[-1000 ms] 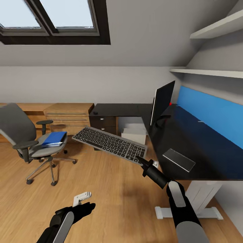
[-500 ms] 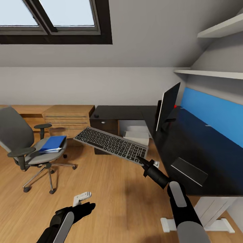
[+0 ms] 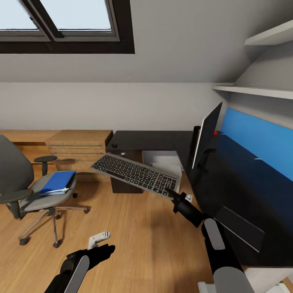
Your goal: In the bedroom, organize the workspace by keeping the computer under the desk, ensuring the monitor is on the desk, placing the keyboard on the desk next to the monitor, placing the mouse on the desk next to the keyboard, moving the folder from the swivel chair onto the desk next to the mouse, stacking the notebook on top of the folder with the pen on top of the notebook, and positioning the swivel chair next to the desk.
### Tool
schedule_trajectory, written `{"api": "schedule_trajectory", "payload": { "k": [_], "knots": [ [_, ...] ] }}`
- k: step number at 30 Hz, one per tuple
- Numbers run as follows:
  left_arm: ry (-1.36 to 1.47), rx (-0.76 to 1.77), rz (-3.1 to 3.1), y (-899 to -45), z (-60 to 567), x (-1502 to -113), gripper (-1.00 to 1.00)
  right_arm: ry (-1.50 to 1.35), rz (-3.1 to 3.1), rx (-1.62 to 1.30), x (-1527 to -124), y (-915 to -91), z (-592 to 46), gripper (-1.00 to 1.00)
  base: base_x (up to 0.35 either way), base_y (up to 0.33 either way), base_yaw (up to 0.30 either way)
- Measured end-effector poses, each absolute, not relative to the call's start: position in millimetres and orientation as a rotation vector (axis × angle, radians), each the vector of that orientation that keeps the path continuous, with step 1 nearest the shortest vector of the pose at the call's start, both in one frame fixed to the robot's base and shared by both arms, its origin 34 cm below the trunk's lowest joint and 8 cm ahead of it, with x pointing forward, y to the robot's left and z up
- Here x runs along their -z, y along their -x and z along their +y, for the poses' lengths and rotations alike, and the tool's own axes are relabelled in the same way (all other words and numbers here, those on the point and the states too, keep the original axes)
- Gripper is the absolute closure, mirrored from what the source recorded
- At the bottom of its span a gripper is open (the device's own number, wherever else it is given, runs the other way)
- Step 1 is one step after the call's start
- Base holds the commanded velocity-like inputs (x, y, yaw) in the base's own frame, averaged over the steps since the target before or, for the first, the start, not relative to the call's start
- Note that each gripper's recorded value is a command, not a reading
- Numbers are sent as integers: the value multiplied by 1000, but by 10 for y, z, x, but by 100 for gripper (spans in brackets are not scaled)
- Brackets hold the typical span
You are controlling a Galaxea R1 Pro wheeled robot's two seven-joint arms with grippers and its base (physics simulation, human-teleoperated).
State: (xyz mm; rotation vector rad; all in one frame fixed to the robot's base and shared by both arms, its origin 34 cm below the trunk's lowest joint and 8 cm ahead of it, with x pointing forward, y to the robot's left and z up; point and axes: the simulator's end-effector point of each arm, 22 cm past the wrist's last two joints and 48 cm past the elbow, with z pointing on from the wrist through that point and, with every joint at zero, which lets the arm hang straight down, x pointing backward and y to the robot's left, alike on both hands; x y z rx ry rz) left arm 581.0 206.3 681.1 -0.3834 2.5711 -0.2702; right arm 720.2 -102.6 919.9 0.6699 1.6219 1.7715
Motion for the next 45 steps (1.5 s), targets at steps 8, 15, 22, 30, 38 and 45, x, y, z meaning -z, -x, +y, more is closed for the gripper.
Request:
{"api": "schedule_trajectory", "payload": {
  "k": [8, 15, 22, 30, 38, 45],
  "knots": [
    [384, 262, 2576, -5801, 2079, -6860, -100, -685, 1609, -1712, -9231, -7276, -1076, 100, 11, 0, 0],
    [383, 260, 2572, -5810, 2081, -6984, -100, -711, 1656, -1673, -9226, -7291, -1069, 100, 0, 0, 0],
    [392, 261, 2573, -5805, 2097, -7084, -100, -714, 1663, -1666, -9319, -7293, -1079, 100, 3, 43, 0],
    [395, 262, 2573, -5798, 2101, -7202, -100, -711, 1667, -1661, -9431, -7286, -1081, 100, 116, 272, 0],
    [396, 266, 2572, -5795, 2094, -7252, -100, -725, 1620, -1707, -9580, -7283, -1101, 100, 78, 155, 0],
    [391, 268, 2573, -5788, 2076, -7260, -100, -735, 1569, -1723, -9699, -7304, -1161, 100, 3, 6, 0]
  ]
}}
